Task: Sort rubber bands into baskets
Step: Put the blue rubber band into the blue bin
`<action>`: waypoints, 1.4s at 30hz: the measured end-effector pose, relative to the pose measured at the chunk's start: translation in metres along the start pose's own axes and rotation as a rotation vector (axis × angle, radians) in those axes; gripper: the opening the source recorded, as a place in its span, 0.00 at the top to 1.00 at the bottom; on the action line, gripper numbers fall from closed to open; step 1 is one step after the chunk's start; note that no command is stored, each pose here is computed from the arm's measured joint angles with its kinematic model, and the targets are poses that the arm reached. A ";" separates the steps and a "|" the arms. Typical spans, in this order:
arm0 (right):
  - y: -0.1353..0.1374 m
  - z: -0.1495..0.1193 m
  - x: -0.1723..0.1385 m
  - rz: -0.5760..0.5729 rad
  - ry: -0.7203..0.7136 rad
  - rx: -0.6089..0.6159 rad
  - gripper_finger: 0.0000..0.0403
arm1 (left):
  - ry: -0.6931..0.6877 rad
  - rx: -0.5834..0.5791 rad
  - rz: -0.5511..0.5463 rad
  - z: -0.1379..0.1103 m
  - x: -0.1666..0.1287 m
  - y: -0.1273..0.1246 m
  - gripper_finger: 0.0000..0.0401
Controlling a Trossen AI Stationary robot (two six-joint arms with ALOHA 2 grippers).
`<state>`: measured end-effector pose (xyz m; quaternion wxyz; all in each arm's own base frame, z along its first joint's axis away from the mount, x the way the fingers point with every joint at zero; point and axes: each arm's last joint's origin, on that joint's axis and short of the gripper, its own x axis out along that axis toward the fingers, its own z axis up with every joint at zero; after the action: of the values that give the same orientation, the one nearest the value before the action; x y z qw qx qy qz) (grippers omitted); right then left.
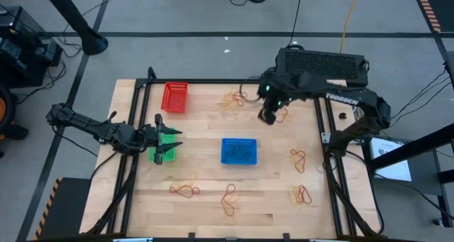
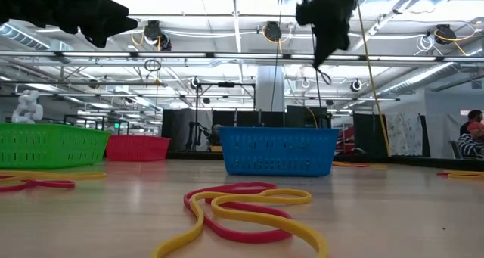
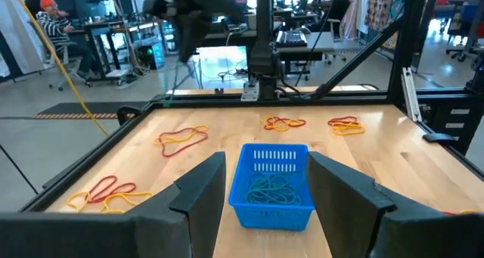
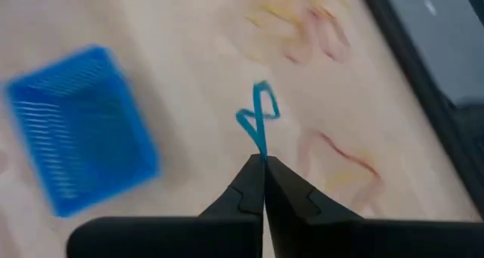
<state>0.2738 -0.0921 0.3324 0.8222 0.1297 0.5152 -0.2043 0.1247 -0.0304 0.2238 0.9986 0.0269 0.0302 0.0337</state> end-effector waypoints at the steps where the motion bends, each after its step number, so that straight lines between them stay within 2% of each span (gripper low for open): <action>1: 0.011 0.001 -0.001 0.023 -0.025 -0.022 1.00 | 0.000 0.000 0.000 0.000 0.000 0.000 0.52; 10: 0.110 0.000 0.008 0.215 -0.193 -0.226 1.00 | -0.003 -0.027 0.000 0.000 0.000 0.000 0.52; 17: 0.159 -0.009 0.040 0.257 -0.159 -0.328 1.00 | -0.015 -0.033 -0.003 0.001 0.000 0.000 0.52; 24: 0.172 -0.014 0.091 0.204 -0.031 -0.311 1.00 | -0.023 -0.037 -0.024 0.002 0.000 -0.001 0.52; 30: 0.172 -0.017 0.126 0.159 0.059 -0.302 1.00 | -0.022 -0.037 -0.024 0.002 0.000 -0.001 0.52; 38: 0.164 -0.014 0.137 0.119 0.085 -0.236 1.00 | -0.022 -0.036 -0.024 0.002 0.000 -0.001 0.52; 42: 0.151 -0.014 0.137 0.021 0.116 -0.167 1.00 | -0.021 -0.036 -0.024 0.002 0.000 -0.001 0.52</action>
<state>0.3861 0.0196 0.2035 0.8009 0.0776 0.5760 -0.1441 0.1249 -0.0311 0.2259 0.9995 0.0087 0.0192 0.0221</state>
